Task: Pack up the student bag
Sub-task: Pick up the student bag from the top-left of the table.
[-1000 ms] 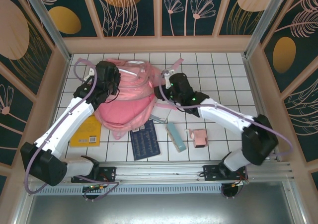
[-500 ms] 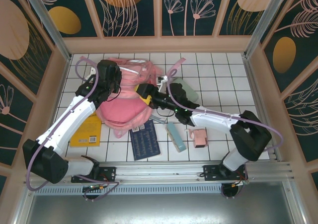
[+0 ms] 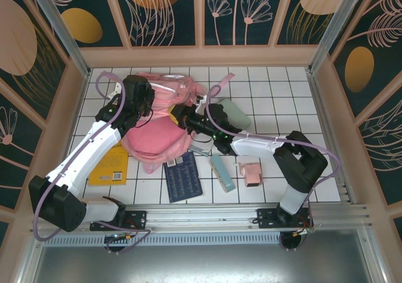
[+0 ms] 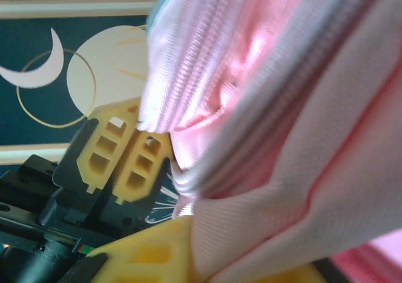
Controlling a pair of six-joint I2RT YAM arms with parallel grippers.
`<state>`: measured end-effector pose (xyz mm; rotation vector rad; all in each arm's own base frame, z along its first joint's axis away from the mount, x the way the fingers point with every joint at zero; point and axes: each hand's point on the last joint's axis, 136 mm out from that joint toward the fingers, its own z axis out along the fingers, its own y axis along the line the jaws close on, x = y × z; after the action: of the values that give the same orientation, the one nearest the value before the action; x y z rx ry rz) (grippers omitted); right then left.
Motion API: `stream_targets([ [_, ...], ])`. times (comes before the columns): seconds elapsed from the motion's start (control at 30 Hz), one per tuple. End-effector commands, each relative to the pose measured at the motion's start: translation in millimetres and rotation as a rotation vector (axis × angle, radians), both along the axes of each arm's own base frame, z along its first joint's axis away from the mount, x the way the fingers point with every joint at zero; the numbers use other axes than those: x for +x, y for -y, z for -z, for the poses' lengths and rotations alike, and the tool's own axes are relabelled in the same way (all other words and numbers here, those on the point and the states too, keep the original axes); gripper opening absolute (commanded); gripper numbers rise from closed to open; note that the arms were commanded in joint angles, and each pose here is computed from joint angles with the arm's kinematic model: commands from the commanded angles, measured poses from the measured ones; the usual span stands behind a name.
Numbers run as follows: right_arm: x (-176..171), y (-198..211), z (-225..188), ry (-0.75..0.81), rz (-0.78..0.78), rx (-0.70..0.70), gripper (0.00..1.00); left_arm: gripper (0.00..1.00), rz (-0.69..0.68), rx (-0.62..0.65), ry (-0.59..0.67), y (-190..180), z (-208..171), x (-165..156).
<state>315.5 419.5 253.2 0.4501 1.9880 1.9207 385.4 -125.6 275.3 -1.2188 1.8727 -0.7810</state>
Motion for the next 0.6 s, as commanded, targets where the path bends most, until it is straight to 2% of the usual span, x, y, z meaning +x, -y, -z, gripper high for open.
stream_targets([
  [0.0, 31.1, 11.9, -24.2, 0.068, 0.068, 0.009, 0.00, 0.25, 0.082, 0.106, 0.234, -0.9, -67.8, 1.7],
  [0.07, 40.4, 16.0, -28.9, 0.075, 0.066, 0.007, 0.00, 0.41, 0.193, 0.264, 0.288, 2.8, -81.6, -2.8],
  [0.13, 48.4, 18.2, -33.7, 0.079, 0.057, -0.004, 0.00, 0.61, 0.372, 0.472, 0.373, 14.2, -103.4, -11.9],
  [0.2, 54.8, 19.3, -34.3, 0.062, 0.045, -0.014, 0.00, 0.67, 0.546, 0.653, 0.477, 27.0, -118.7, -26.7],
  [0.23, 57.3, 19.5, -36.2, 0.058, 0.033, -0.010, 0.00, 0.71, 0.579, 0.728, 0.501, 25.5, -120.3, -32.4],
  [0.3, 62.5, 19.8, -37.4, 0.045, 0.018, -0.005, 0.00, 0.73, 0.625, 0.849, 0.459, 20.7, -109.3, -34.0],
  [0.4, 68.0, 18.4, -39.1, 0.033, -0.001, 0.002, 0.00, 0.74, 0.731, 0.969, 0.339, 20.5, -68.2, -32.0],
  [0.43, 68.4, 16.2, -41.5, 0.035, -0.012, 0.004, 0.00, 0.82, 0.769, 1.004, 0.313, 23.3, -52.8, -34.3],
  [0.47, 69.4, 14.9, -41.9, 0.037, -0.018, 0.003, 0.00, 0.94, 0.801, 1.045, 0.304, 27.2, -42.5, -38.5],
  [0.5, 70.9, 14.5, -42.6, 0.040, -0.020, 0.000, 0.00, 0.99, 0.824, 1.113, 0.291, 31.1, -32.8, -43.9],
  [0.57, 73.3, 13.7, -39.6, 0.036, -0.024, -0.012, 0.00, 0.99, 0.849, 1.236, 0.275, 34.9, -21.3, -53.1],
])
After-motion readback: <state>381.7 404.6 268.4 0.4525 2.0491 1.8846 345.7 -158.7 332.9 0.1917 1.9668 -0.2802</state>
